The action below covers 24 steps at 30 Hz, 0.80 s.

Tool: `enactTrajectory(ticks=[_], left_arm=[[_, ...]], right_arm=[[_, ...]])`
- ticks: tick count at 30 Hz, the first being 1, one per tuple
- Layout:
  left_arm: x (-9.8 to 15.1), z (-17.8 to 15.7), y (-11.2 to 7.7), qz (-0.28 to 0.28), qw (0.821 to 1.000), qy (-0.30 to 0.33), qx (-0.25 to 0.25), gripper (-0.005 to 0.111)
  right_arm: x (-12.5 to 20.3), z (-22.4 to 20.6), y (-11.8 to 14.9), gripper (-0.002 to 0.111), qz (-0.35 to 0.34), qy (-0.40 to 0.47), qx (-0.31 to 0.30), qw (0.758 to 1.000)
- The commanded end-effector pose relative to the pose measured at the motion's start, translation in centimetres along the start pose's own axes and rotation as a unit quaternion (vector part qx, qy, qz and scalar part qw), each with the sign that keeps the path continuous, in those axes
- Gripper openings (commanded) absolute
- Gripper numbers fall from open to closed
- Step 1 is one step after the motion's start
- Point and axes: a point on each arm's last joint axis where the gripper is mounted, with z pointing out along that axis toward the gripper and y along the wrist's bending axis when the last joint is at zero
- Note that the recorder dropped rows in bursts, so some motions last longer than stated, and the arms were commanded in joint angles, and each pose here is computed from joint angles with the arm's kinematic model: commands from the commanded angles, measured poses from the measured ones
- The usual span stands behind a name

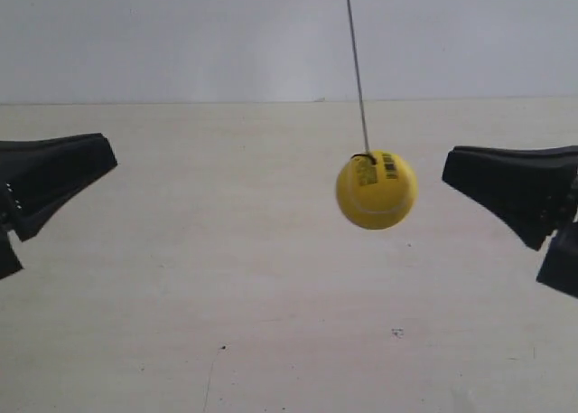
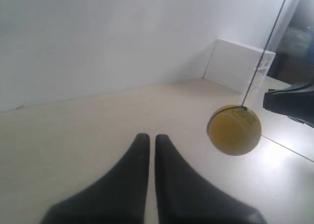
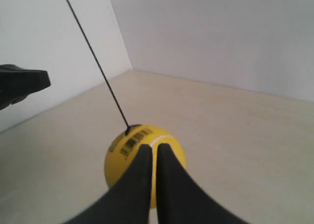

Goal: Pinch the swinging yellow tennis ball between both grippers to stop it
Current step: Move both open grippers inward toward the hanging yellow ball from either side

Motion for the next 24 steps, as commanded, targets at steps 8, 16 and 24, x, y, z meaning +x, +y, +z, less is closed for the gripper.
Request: enactTrajectory(ticks=[8,16,24], left_arm=[[3.1,4.7,0.9,0.074,0.996,0.032,0.043,0.005],[3.3,5.2,1.4,0.112,0.993,0.023,0.039,0.005],[3.5,5.3,1.9,0.124,0.992,0.033,0.014,0.005]], right_arm=[[2.7,6.6,-0.5,0.000,-0.061,0.075,-0.056,0.994],[2.9,8.6,-2.0,0.000,-0.069,0.087,-0.057,0.992],[2.5,8.6,-1.6,0.000,-0.081,0.062,-0.078,0.992]])
